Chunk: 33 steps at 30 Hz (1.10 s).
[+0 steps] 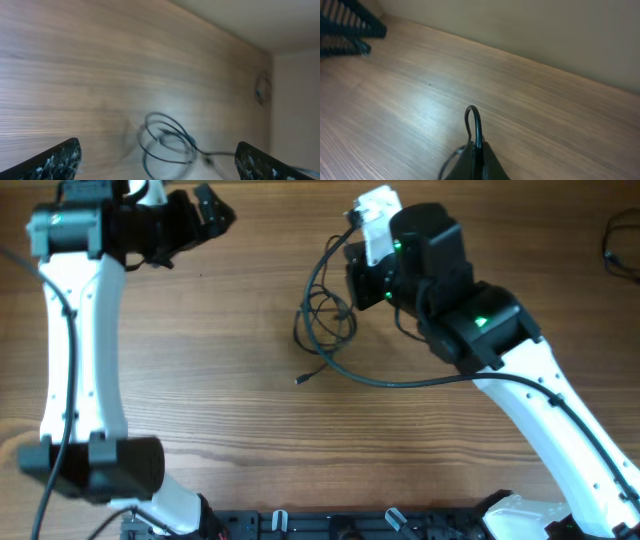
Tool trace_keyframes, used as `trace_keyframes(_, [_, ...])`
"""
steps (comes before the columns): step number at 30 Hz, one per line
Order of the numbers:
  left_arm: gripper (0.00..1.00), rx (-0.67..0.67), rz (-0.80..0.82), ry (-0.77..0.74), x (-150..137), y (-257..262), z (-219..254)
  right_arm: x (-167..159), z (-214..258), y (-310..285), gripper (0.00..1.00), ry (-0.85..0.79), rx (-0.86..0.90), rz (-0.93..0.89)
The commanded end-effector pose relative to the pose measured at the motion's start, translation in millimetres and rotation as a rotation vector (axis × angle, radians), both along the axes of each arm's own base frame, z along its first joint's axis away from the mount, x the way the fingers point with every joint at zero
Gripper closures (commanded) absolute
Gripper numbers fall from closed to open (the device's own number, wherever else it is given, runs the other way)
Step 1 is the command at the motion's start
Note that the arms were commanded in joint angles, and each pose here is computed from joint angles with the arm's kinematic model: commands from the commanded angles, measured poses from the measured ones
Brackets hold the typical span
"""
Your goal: Untangle cables
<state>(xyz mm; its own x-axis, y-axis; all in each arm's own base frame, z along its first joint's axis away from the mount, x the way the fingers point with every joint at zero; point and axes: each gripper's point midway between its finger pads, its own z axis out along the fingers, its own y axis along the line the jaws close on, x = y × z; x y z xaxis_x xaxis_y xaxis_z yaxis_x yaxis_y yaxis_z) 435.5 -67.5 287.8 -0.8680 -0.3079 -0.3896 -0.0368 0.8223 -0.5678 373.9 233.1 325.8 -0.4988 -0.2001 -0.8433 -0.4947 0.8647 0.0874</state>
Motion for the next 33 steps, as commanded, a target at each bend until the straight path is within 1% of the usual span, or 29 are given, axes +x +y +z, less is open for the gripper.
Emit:
trace_keyframes(1, [0.0,-0.147,-0.129,0.069,4.4,-30.7,-20.4,-2.5,22.8,-24.7,0.96,-0.03,0.044,-0.059])
trace_keyframes(3, [0.0,-0.124,-0.181,0.112,10.9,-40.5,-49.3,-2.0,28.4,-34.9,0.96,-0.04,0.052,-0.082])
trace_keyframes(6, [0.0,-0.027,-0.169,0.216,18.3,-44.7,-99.0,-2.1,36.4,-45.8,0.96,-0.039,0.092,-0.125])
trace_keyframes(7, [0.0,0.044,-0.109,0.284,20.9,-42.3,-123.6,-2.7,37.5,-46.2,0.96,-0.042,0.093,-0.125])
trace_keyframes(9, [0.0,0.187,-0.032,0.342,23.6,-36.6,-152.4,-2.7,37.4,-46.3,0.96,-0.041,0.093,-0.125])
trace_keyframes(10, [0.0,0.261,-0.023,0.35,24.1,-37.2,-163.4,-2.3,37.5,-46.8,0.96,-0.043,0.092,-0.128])
trace_keyframes(13, [0.0,0.366,-0.057,0.331,25.4,-56.8,-178.7,3.7,37.9,-59.4,0.96,-0.054,0.08,-0.213])
trace_keyframes(15, [0.0,0.419,-0.044,0.306,29.7,-71.2,-186.4,3.8,40.8,-59.9,0.96,-0.064,0.084,-0.215])
trace_keyframes(16, [0.0,0.428,-0.038,0.298,31.0,-78.9,-189.0,3.7,41.0,-59.8,0.96,-0.065,0.084,-0.214])
trace_keyframes(19, [0.0,0.433,-0.092,0.28,25.0,-105.6,-191.8,4.1,39.5,-63.9,0.96,-0.064,0.071,-0.233])
trace_keyframes(22, [0.0,0.445,-0.137,0.289,13.0,-123.9,-195.8,5.8,38.1,-70.9,0.96,-0.069,0.049,-0.269])
trace_keyframes(23, [0.0,0.456,-0.158,0.306,4.5,-129.7,-202.4,6.3,38.2,-72.3,0.96,-0.072,0.046,-0.277])
trace_keyframes(25, [0.0,0.484,-0.173,0.329,-4.6,-129.6,-216.5,6.3,38.2,-72.3,0.96,-0.071,0.046,-0.277])
trace_keyframes(26, [0.0,0.518,-0.162,0.337,-7.0,-122.8,-228.2,6.3,38.2,-72.3,0.96,-0.072,0.046,-0.276])
trace_keyframes(29, [0.0,0.537,-0.138,0.38,-12.0,-104.4,-243.4,6.3,38.2,-72.3,0.96,-0.072,0.046,-0.277])
trace_keyframes(31, [0.0,0.507,-0.132,0.418,-15.5,-97.4,-243.9,7.5,38.5,-75.6,0.96,-0.077,0.038,-0.294])
trace_keyframes(33, [0.0,0.451,-0.148,0.442,-19.7,-102.8,-244.2,9.0,39.4,-79.4,0.96,-0.086,0.031,-0.315])
